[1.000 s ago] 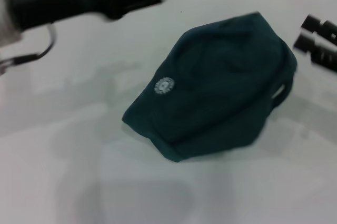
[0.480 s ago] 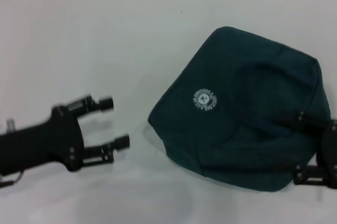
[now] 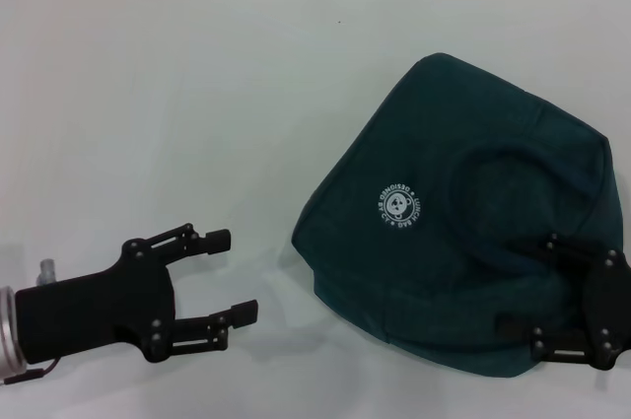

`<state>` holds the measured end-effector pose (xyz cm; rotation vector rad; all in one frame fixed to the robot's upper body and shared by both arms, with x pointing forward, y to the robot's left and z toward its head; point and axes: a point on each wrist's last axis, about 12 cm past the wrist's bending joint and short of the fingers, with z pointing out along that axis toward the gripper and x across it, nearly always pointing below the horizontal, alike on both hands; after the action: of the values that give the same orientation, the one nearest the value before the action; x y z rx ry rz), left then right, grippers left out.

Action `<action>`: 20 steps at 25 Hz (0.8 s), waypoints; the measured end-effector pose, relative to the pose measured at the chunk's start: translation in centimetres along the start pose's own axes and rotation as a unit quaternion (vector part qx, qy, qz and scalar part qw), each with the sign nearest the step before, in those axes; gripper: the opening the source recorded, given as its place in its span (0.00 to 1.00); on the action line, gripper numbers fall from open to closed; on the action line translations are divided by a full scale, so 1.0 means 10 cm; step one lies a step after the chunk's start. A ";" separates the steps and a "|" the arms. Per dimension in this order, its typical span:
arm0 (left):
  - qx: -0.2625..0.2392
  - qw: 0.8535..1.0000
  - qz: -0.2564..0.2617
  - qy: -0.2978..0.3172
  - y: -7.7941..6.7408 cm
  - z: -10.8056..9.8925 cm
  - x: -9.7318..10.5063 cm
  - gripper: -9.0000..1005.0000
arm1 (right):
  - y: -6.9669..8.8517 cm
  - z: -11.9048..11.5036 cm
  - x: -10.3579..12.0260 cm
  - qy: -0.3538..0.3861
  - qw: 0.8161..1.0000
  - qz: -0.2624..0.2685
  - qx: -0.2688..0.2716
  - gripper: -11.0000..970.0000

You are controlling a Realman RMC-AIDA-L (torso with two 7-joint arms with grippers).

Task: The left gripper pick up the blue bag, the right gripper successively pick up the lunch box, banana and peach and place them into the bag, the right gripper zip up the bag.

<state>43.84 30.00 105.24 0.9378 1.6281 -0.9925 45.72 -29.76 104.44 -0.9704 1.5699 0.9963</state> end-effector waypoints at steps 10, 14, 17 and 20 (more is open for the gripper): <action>0.016 1.000 0.007 -0.019 -0.02 -0.05 -0.07 0.86 | 0.10 -0.09 -0.07 -0.027 0.998 -0.051 -0.038 0.89; 0.015 1.000 0.010 -0.019 0.00 -0.09 -0.08 0.86 | 0.14 -0.19 -0.07 -0.041 0.995 -0.085 -0.028 0.88; 0.013 1.000 0.009 -0.016 0.01 -0.13 -0.09 0.86 | 0.18 -0.21 -0.08 -0.048 0.993 -0.099 -0.035 0.88; 0.006 1.000 0.009 -0.018 0.02 -0.17 -0.10 0.86 | 0.22 -0.17 -0.06 -0.048 0.993 -0.097 -0.046 0.88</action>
<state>43.66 31.50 106.48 0.9356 1.5819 -1.0032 43.26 -30.50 105.58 -1.1003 1.3327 0.9697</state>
